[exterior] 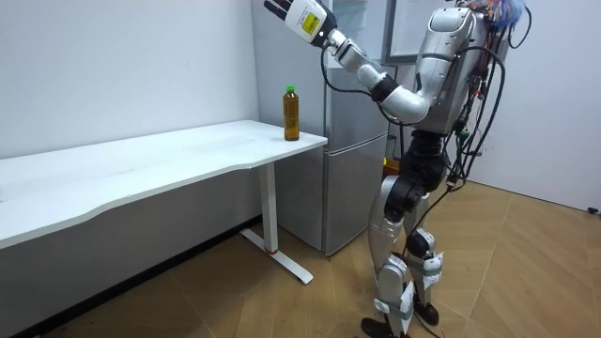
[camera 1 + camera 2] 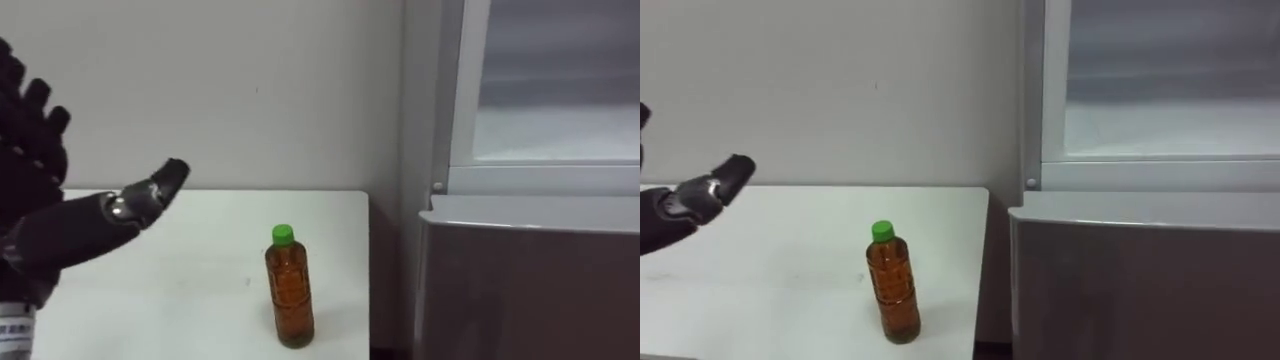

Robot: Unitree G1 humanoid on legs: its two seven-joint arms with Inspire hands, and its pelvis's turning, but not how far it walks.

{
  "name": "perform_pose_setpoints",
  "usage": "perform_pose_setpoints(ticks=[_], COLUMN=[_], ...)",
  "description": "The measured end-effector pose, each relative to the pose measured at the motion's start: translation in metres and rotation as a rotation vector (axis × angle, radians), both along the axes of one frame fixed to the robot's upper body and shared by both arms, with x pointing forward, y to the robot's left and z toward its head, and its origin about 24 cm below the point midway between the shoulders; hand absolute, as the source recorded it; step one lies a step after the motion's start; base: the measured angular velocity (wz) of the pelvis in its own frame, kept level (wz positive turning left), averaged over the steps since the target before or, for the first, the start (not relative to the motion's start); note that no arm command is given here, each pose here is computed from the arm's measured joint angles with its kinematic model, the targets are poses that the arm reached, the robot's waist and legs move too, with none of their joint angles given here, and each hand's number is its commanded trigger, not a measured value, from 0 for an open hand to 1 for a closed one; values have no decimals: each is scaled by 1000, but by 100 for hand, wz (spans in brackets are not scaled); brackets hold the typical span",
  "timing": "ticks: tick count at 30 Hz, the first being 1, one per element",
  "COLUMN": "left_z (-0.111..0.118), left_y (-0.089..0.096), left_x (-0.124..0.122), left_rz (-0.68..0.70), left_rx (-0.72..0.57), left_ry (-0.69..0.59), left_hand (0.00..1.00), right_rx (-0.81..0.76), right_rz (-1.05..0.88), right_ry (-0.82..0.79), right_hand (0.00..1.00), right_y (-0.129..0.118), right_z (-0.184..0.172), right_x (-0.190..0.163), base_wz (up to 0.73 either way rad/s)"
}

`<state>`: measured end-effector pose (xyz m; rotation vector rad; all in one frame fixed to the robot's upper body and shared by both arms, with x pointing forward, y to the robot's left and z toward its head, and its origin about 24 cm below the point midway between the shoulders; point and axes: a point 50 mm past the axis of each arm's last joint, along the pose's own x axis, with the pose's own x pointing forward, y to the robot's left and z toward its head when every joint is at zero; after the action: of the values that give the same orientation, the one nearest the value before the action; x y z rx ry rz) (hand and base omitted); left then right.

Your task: Put the bottle in the upper fridge

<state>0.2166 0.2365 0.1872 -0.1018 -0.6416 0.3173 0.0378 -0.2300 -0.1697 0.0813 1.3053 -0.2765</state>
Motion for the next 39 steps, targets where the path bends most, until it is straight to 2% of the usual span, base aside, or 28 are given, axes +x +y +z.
perform_pose_setpoints(ticks=[4,10,20,23,25,33,35,39], left_z=[-19,-34,-68,-88,-115,-182,-199,-249], left_y=[21,42,59,65,72,80,79,63], left_x=[-15,-25,-26,-31,-39,-68,-73,-91], left_rz=[133,288,366,401,450,551,568,570], left_rx=[-34,-94,-210,-271,-307,-493,-529,-569], left_ry=[87,150,282,358,471,722,790,1030], left_hand=[0,0,0,0,0,0,0,0], right_rx=[-1,-10,-12,-12,-14,-17,-20,-13], right_rz=[-16,-35,-61,-72,-101,-128,-114,-112], right_ry=[-9,-4,-16,-25,-26,-30,-26,-31], right_hand=[0,0,0,0,0,0,0,0], right_y=[-1,-3,-4,-6,-7,-9,-9,-9], right_z=[1,1,3,4,4,5,5,5], right_x=[-2,-8,-13,-15,-19,-21,-21,-19], base_wz=[2,2,-1,-8,-6,-6,-10,-4])
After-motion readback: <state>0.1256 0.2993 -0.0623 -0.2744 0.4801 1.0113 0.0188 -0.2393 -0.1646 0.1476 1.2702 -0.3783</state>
